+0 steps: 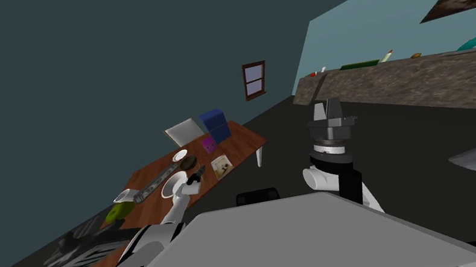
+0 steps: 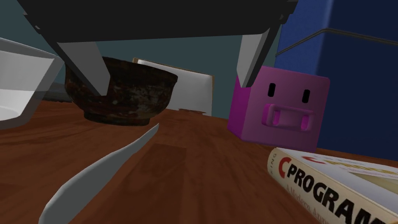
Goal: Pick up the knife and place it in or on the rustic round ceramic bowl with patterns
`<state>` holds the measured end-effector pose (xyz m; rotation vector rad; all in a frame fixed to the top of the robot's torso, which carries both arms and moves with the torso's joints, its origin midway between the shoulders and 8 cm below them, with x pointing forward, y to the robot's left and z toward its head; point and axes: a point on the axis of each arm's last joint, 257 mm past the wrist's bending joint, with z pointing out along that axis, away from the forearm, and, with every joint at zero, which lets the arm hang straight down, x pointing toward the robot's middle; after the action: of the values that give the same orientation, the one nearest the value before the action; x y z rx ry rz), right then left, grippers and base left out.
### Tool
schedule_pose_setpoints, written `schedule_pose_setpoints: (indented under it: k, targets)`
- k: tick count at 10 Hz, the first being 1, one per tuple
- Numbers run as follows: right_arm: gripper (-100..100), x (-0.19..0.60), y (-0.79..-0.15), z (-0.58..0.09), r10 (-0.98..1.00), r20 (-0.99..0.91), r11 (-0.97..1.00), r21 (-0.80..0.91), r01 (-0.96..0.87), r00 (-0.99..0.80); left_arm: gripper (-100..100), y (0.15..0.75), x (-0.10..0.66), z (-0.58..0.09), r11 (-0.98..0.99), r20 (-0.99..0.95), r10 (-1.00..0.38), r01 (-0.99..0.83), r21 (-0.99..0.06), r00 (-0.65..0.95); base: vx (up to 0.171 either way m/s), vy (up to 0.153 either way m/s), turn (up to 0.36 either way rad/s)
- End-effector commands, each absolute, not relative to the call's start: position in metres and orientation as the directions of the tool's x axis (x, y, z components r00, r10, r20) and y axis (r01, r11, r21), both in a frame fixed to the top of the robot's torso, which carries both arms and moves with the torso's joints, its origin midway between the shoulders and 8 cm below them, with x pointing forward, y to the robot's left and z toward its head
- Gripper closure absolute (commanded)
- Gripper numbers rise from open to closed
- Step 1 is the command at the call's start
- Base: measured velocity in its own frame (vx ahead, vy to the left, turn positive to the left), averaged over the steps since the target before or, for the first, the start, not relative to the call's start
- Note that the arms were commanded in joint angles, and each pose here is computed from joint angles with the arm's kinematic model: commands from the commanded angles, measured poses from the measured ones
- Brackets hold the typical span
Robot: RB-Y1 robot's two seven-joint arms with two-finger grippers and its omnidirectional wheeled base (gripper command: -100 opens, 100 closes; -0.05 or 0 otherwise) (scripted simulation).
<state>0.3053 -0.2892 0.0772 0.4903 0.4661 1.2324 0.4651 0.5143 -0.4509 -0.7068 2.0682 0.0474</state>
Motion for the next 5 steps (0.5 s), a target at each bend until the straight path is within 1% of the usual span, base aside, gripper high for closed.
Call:
schedule_pose_setpoints:
  k: [1, 4, 5]
  targets:
    - [0, 0.305, -0.289, 0.077, 0.961, -0.072, 0.256, 0.587, -0.768, 0.266, -100, 0.523, 0.459, -0.455, 0.831, -0.778, -0.462, -0.516, -0.210, -0.426, 0.004, 0.027, -0.083]
    - [0, 0.305, -0.289, 0.077, 0.961, -0.072, 0.256, 0.587, -0.768, 0.266, -100, 0.550, 0.439, -0.467, 0.817, -0.761, -0.452, -0.558, -0.144, -0.466, 0.003, 0.026, -0.136]
    - [0, 0.305, -0.289, 0.077, 0.961, -0.072, 0.256, 0.587, -0.768, 0.266, -100, 0.550, 0.439, -0.467, 0.817, -0.761, -0.452, -0.558, -0.144, -0.466, 0.004, 0.024, -0.074]
